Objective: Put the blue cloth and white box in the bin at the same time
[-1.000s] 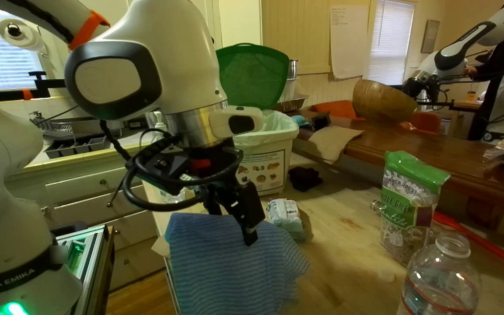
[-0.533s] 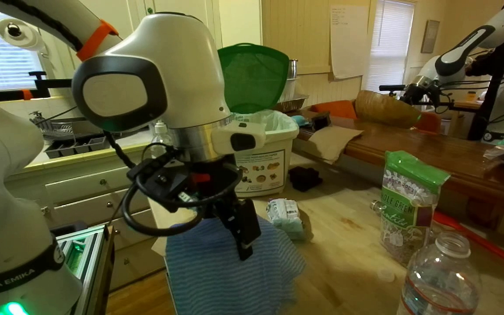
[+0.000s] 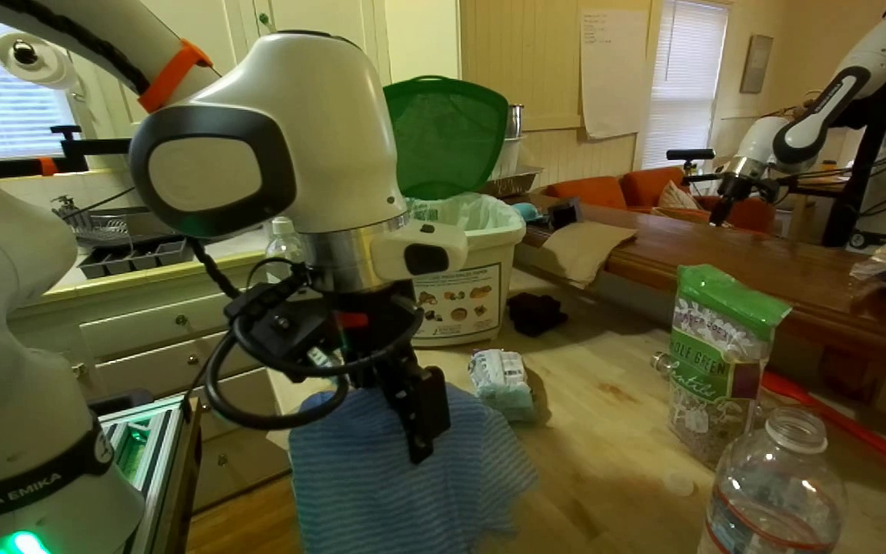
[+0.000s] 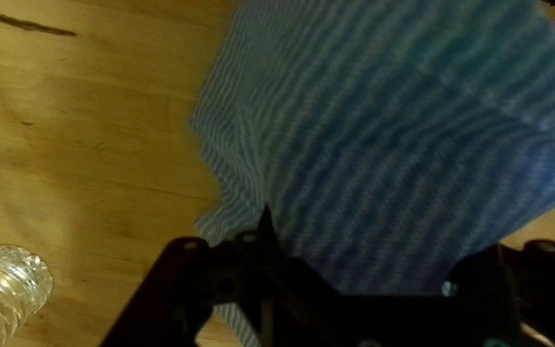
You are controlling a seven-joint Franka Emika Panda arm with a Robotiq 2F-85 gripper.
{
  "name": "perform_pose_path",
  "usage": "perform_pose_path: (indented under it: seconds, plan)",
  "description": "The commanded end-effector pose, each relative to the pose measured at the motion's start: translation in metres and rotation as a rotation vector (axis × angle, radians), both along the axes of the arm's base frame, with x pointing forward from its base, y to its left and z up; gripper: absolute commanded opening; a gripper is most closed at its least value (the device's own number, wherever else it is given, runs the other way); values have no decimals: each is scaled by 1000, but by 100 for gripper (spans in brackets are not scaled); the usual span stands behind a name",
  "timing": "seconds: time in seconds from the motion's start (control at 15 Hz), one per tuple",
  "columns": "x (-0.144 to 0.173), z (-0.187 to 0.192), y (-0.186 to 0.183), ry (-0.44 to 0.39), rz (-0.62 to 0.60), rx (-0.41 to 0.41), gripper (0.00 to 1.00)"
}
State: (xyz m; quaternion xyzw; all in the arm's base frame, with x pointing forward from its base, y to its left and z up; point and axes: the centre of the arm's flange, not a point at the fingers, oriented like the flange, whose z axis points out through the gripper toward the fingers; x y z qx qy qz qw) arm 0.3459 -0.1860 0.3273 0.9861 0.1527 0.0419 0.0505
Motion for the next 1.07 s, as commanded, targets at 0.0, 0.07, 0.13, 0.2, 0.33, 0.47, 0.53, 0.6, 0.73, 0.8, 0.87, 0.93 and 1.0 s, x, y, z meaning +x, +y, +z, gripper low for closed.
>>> perform_pose_path:
  seconds: [0.0, 0.07, 0.13, 0.2, 0.33, 0.47, 0.53, 0.6, 0.73, 0.8, 0.87, 0.93, 1.0]
  plan:
    - [-3, -3, 2, 2, -25, -1, 70]
    - [-3, -2, 2, 2, -24, 2, 71]
    - [-2, 0, 2, -1, -25, 2, 67]
    - [-2, 2, 2, -1, -25, 6, 63]
    - [-1, 5, 3, -3, -25, 6, 52]
    - [0, 8, 3, -8, -26, 7, 53]
    - [1, 11, 3, -12, -24, 4, 47]
    - [2, 13, 3, -14, -24, 2, 50]
    - [4, 18, 4, -20, -20, -2, 55]
    - [6, 22, 4, -26, -19, -4, 59]
    - [8, 27, 4, -32, -15, -6, 61]
    - [10, 31, 4, -36, -10, -8, 60]
    - [13, 36, 5, -41, -5, -10, 59]
